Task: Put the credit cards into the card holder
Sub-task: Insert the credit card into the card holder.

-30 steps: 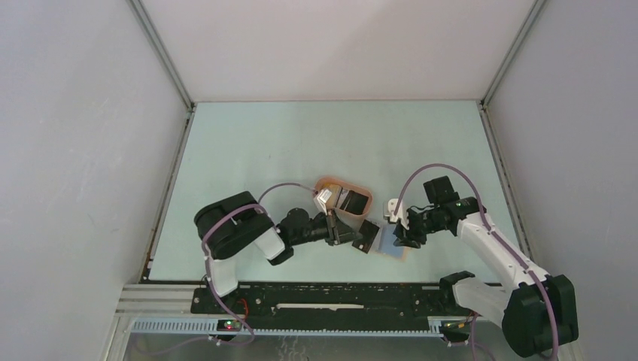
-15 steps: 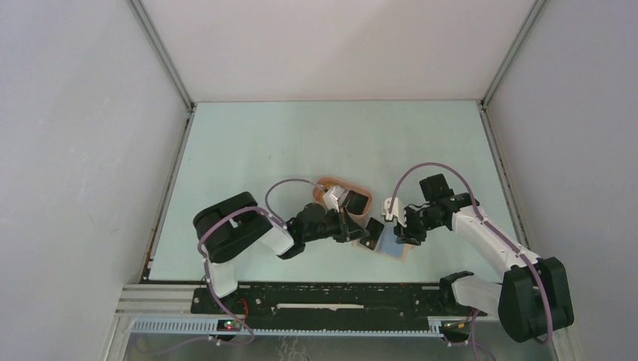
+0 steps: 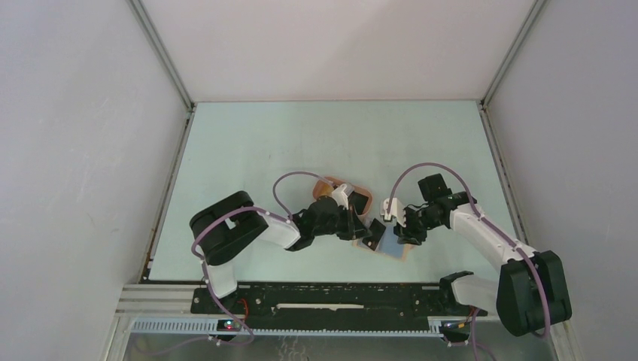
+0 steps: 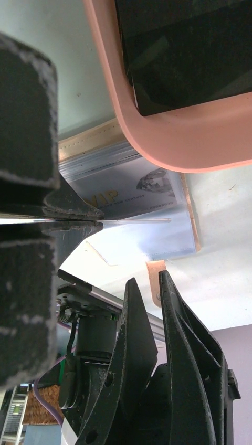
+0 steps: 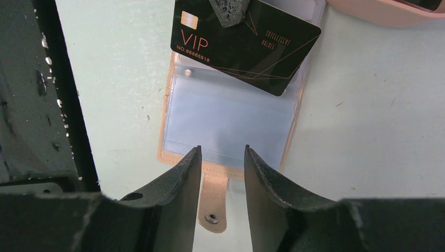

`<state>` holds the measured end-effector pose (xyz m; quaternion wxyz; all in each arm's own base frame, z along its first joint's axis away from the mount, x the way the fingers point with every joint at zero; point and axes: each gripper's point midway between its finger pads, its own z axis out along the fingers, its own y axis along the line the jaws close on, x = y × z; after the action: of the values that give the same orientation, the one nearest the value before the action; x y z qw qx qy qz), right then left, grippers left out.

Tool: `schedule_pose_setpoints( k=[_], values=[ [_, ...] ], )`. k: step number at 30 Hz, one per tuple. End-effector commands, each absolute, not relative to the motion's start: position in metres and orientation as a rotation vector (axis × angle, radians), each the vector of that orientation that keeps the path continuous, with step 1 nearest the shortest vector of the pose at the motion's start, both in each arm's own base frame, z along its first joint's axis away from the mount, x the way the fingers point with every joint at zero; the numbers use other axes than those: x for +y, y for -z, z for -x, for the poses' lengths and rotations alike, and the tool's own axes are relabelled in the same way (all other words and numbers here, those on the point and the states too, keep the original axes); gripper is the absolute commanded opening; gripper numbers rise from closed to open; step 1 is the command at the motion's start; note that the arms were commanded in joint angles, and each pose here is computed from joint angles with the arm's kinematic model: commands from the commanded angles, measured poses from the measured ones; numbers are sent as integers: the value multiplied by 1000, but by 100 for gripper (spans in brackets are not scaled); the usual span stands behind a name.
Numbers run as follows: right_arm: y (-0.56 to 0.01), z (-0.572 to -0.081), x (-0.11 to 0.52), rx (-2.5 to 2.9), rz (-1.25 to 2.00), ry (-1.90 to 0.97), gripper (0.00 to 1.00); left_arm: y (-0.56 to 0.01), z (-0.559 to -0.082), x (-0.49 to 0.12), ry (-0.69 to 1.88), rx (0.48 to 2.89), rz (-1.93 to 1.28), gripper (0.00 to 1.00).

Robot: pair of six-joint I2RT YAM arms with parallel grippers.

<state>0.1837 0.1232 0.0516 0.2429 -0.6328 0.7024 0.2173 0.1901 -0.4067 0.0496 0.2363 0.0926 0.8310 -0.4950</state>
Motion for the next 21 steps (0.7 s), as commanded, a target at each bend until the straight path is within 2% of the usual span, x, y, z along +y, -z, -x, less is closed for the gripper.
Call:
schedule_pose_setpoints(
  k=[1,21],
  values=[
    [-54,-191,125,1889,1759,-572,44,-55,-193,-415,1349,2269,-301,0],
    [-34,-188,122,1958,1849,-534,43,-39,-186,-418,1330,2385,-317,0]
  ],
)
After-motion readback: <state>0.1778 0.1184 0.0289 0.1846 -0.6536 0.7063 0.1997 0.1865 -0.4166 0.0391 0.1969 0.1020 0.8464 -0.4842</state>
